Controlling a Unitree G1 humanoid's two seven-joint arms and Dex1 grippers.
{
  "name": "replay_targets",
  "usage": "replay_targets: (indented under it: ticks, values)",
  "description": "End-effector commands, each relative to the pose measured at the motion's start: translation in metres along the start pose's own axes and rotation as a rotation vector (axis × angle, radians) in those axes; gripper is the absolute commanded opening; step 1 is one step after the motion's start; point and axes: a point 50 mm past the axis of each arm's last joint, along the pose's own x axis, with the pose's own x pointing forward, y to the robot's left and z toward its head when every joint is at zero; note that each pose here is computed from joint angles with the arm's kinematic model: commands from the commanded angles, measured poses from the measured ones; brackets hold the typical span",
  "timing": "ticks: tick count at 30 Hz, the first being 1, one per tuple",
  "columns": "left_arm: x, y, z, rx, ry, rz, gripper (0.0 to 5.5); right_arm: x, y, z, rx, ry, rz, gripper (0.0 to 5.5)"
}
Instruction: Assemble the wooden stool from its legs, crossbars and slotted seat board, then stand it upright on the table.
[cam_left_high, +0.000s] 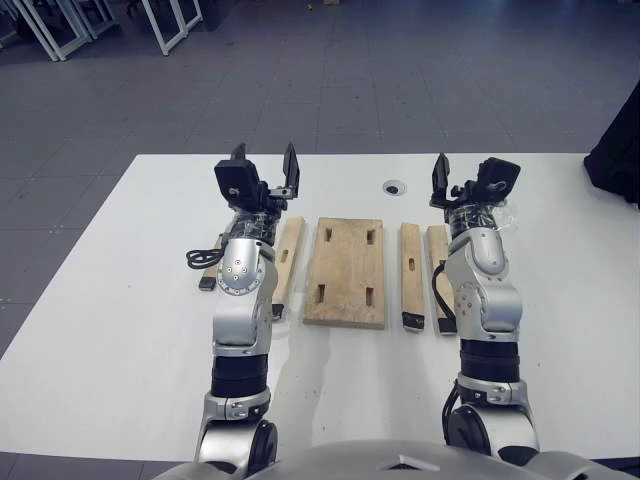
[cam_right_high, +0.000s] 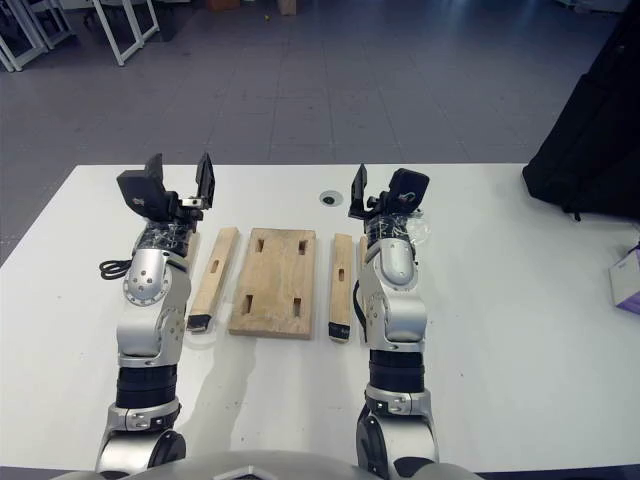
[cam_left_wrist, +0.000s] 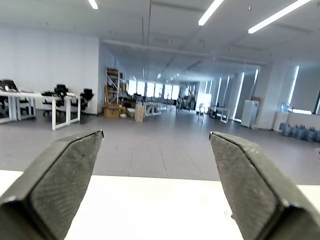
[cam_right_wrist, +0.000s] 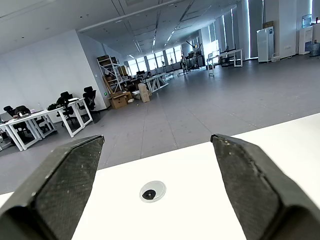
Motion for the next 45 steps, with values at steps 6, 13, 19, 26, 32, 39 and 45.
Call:
replay_targets:
  ticks: [6,13,19,26,32,39,45]
  values:
    - [0.004,-0.007,-0.001,-0.048,-0.013,-0.03,3.94,0.007,0.004,-0.002,0.158,0.085,0.039,3.93]
    - [-0.009,-0.018,-0.016,0.013,0.026,-0.072,3.94,0.007,0.0,0.011,0.204,0.083,0.059,3.93]
    - [-0.018,-0.009,-0.014,0.055,0.009,-0.022,3.94,0.009,0.0,0.012,0.154,0.136,0.123,3.93]
    - [-0.025,-0.002,-0.014,0.15,0.023,0.011,3.94,0.004,0.01,0.012,0.107,0.158,0.259,3.93]
    - [-0.02,-0.008,-0.008,0.271,-0.008,-0.02,3.94,-0.005,0.008,0.004,-0.027,0.16,0.221,3.93]
    - [-0.016,-0.006,-0.006,0.277,0.016,-0.017,3.94,-0.015,0.012,0.0,-0.176,0.118,0.218,3.93]
    - [-0.021,-0.005,-0.005,0.299,0.04,0.002,3.94,-0.021,-0.062,0.01,-0.318,0.119,0.073,3.93]
